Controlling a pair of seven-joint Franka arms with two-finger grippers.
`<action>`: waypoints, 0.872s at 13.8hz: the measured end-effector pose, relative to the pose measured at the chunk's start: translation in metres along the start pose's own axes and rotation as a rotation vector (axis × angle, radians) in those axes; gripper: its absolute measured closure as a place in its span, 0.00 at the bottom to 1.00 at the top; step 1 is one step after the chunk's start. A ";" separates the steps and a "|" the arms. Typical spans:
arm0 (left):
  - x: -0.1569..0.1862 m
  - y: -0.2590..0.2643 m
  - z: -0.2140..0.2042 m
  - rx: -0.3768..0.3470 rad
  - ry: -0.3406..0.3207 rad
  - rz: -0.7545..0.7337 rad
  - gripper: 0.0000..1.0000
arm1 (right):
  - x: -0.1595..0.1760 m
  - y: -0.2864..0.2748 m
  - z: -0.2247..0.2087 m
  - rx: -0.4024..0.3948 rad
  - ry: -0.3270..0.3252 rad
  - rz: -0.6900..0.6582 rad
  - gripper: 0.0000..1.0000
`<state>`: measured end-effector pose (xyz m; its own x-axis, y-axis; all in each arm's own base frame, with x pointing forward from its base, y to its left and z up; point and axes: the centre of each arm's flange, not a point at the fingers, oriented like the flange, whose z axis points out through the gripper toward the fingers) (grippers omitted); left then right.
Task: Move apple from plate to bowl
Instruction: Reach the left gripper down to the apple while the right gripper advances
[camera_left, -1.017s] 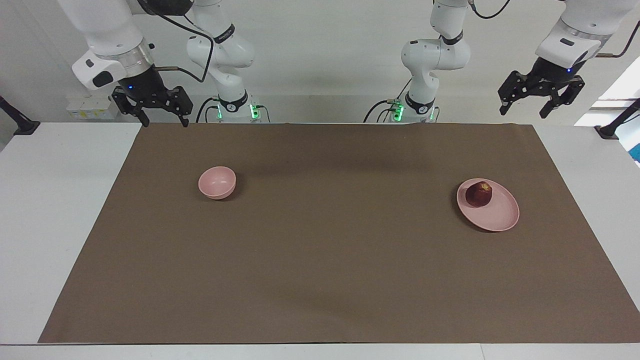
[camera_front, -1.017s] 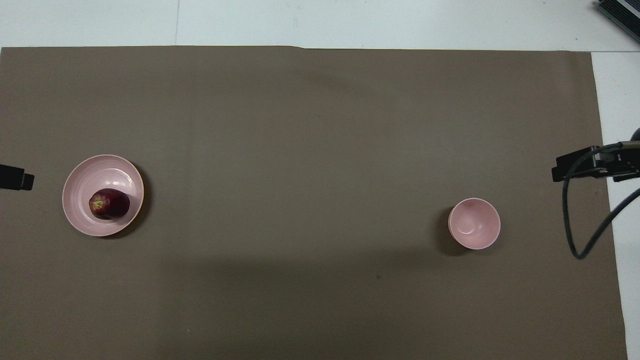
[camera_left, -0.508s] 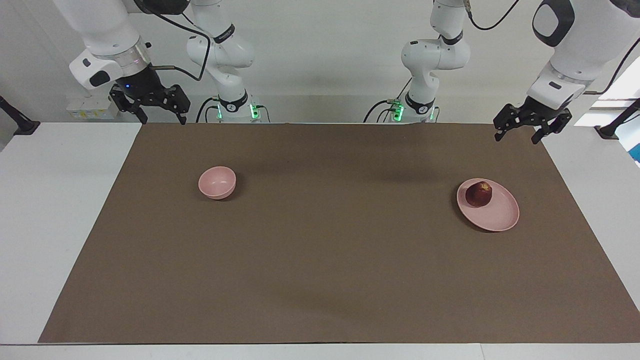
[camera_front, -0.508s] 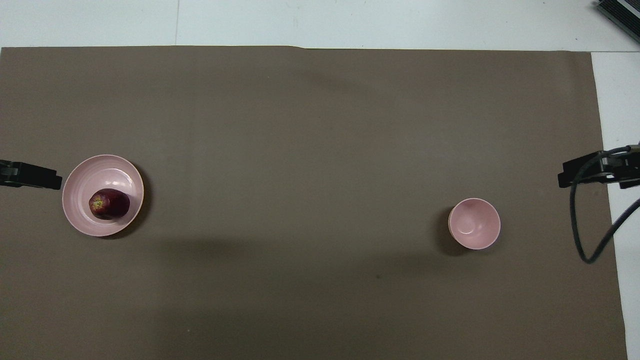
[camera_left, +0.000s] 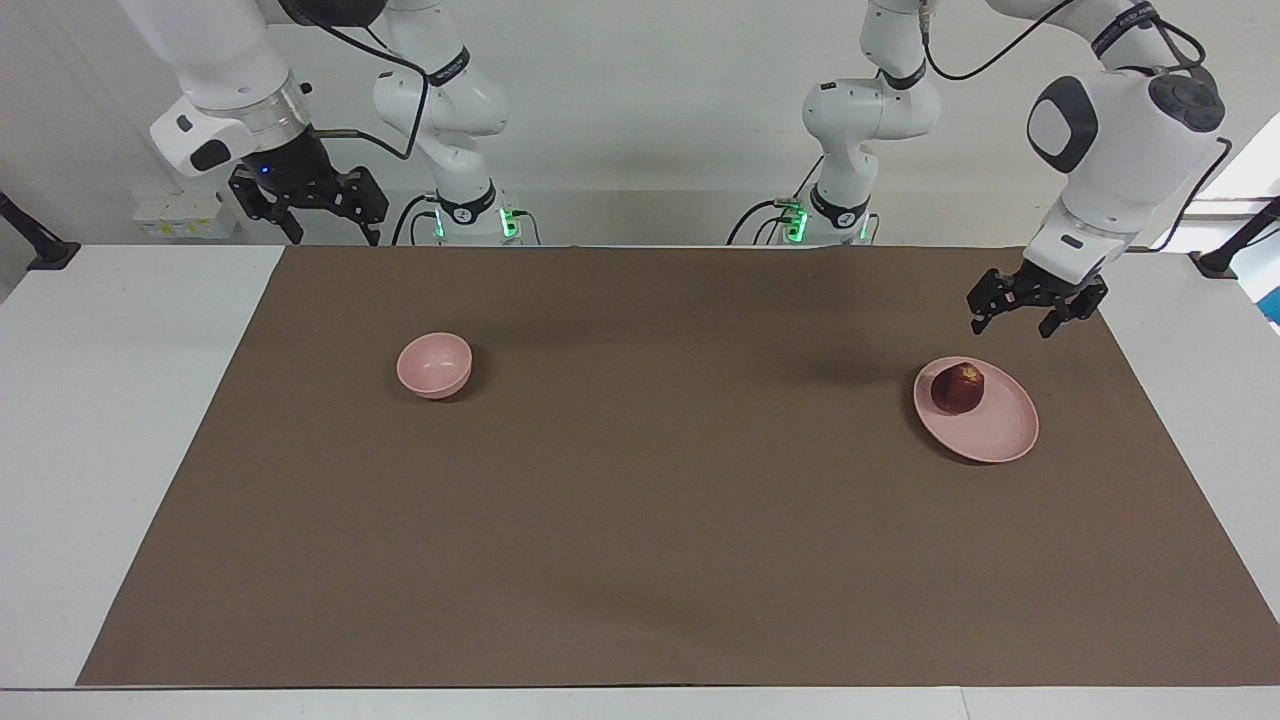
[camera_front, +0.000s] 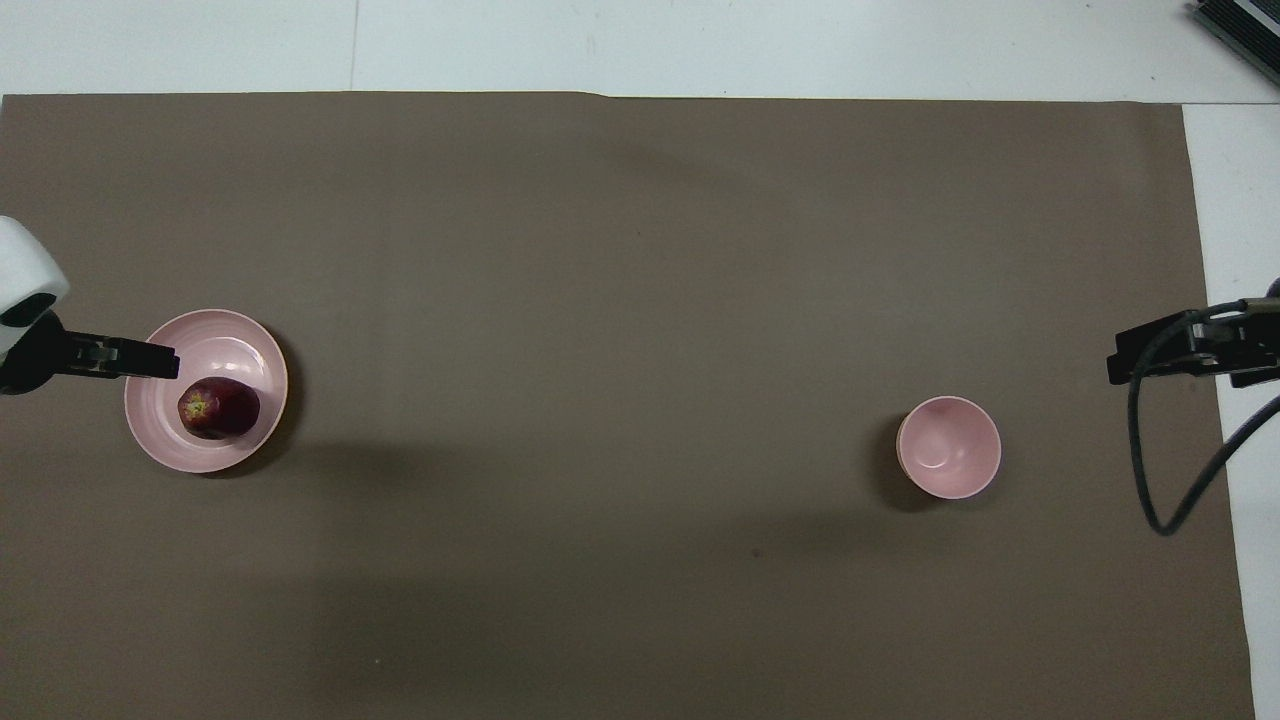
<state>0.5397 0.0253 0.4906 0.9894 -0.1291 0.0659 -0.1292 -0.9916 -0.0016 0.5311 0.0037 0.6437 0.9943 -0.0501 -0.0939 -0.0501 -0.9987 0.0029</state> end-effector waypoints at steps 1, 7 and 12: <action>-0.002 -0.002 0.013 0.003 0.012 -0.004 0.00 | 0.000 -0.004 0.002 -0.001 -0.005 0.006 0.00; -0.020 -0.009 0.096 0.015 0.057 -0.025 0.00 | 0.004 -0.042 0.025 0.000 -0.006 0.042 0.00; -0.028 -0.013 0.138 0.022 0.064 -0.034 0.04 | 0.005 -0.069 0.040 -0.002 0.000 0.050 0.00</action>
<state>0.5231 0.0407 0.3513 0.9869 -0.0954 0.1304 -0.0935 -0.9954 -0.0203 0.5357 0.0721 0.6030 0.9905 -0.1003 -0.0937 -0.0998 -0.9950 0.0098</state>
